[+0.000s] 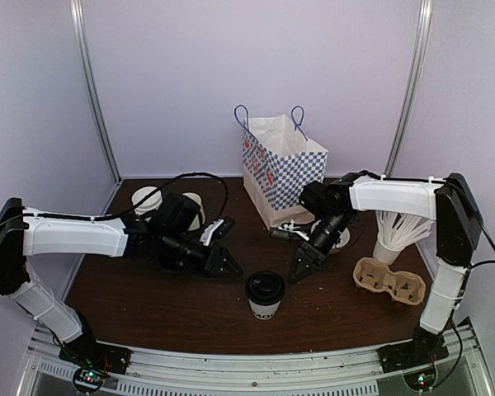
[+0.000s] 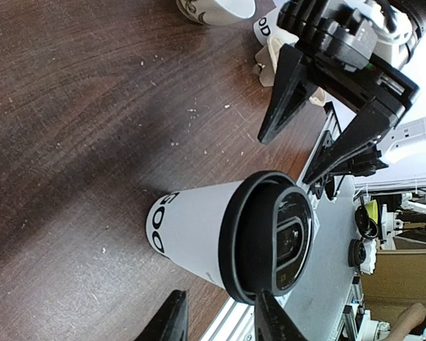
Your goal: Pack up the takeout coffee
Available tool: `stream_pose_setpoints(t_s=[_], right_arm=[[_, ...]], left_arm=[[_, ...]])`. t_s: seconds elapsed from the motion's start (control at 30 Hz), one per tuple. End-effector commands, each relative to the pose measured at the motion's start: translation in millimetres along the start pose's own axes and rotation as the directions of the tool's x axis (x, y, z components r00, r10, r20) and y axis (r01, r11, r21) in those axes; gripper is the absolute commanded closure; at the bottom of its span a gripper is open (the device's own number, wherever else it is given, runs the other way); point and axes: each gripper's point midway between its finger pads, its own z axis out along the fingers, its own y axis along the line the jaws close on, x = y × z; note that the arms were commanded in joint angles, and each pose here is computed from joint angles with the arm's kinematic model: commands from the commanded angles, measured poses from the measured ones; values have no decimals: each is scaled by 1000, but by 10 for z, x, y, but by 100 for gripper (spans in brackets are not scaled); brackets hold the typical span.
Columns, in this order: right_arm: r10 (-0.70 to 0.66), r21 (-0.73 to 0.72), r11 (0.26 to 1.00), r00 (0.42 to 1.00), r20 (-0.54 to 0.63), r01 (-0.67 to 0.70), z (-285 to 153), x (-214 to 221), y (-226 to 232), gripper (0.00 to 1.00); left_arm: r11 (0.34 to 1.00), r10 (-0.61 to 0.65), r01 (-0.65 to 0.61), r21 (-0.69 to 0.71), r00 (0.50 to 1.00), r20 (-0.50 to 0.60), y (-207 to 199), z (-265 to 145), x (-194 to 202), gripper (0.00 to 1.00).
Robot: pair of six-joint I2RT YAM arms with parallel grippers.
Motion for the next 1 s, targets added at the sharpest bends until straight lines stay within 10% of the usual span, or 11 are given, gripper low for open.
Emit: stream_pose_setpoints(t_s=[0.0,0.97], right_arm=[[-8,-46,999,1000,29,10,-39,-124,114,48],[10,-82,997,999,-35,-13,132,-107,112,46]], left_arm=[[999,-9,9,42,1000,2,-16,69,-37,66],[997,-1,5,77,999,-47,-26,195,-15,63]])
